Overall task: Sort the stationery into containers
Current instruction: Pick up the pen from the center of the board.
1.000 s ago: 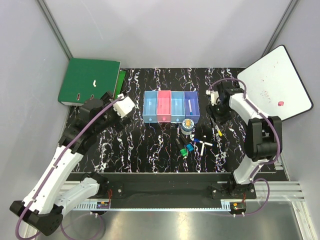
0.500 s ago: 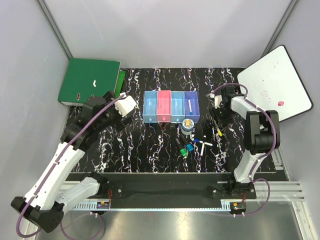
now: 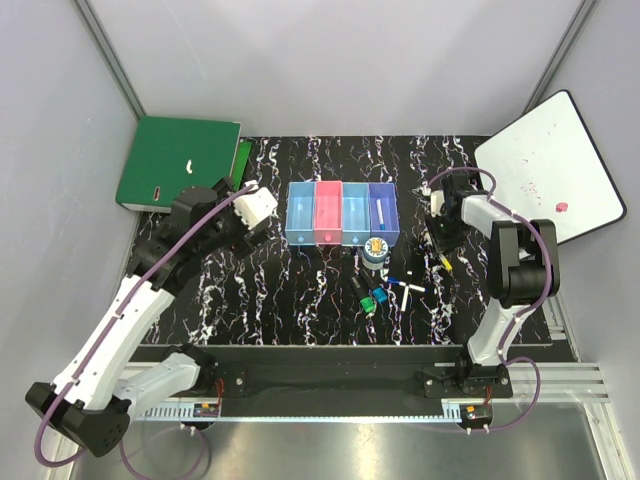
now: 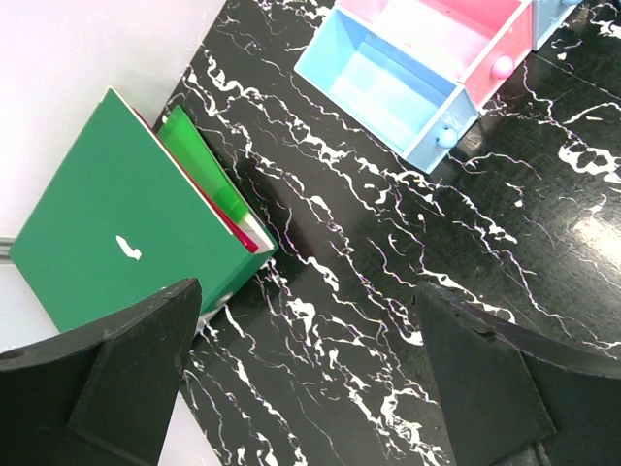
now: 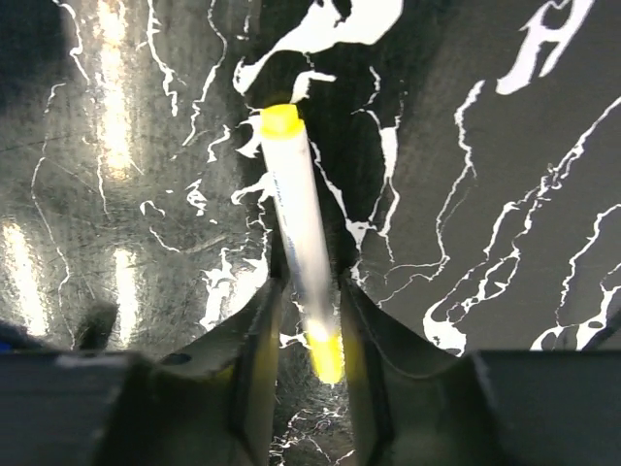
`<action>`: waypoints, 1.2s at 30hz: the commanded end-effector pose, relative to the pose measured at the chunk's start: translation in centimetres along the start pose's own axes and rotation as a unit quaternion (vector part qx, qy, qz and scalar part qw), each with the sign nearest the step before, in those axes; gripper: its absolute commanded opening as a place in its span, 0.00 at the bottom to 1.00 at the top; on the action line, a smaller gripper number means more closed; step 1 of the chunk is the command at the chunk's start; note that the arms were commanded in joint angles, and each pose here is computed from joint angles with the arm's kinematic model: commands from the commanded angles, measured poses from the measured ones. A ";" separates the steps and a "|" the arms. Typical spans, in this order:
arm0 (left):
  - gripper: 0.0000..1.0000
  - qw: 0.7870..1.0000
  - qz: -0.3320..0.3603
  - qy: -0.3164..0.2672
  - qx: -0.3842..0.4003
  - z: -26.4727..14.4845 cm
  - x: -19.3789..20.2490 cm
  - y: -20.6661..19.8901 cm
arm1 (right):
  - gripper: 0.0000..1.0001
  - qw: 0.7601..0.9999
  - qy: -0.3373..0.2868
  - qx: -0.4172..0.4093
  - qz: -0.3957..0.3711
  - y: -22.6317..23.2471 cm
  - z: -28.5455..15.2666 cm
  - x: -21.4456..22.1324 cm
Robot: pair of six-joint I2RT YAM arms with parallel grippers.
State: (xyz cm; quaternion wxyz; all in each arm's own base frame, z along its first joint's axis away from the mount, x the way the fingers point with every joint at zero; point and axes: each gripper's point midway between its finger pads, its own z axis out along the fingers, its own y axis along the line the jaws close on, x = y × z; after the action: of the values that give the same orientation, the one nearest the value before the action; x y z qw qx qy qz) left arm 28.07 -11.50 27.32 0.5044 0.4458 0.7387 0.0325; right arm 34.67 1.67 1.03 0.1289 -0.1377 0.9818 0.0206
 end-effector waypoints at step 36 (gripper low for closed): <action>0.99 0.999 0.009 -0.038 -0.006 -1.2 -1.6 0.1 | 0.00 0.977 -0.160 -0.117 0.085 4.0 -12.5 -16.9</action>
State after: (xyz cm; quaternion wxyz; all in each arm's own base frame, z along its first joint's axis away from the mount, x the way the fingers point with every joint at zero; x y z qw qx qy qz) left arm 27.67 -11.79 28.31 0.5170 0.4518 0.7264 0.0320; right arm 46.22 6.54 18.36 0.3097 -0.0790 0.9388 0.1286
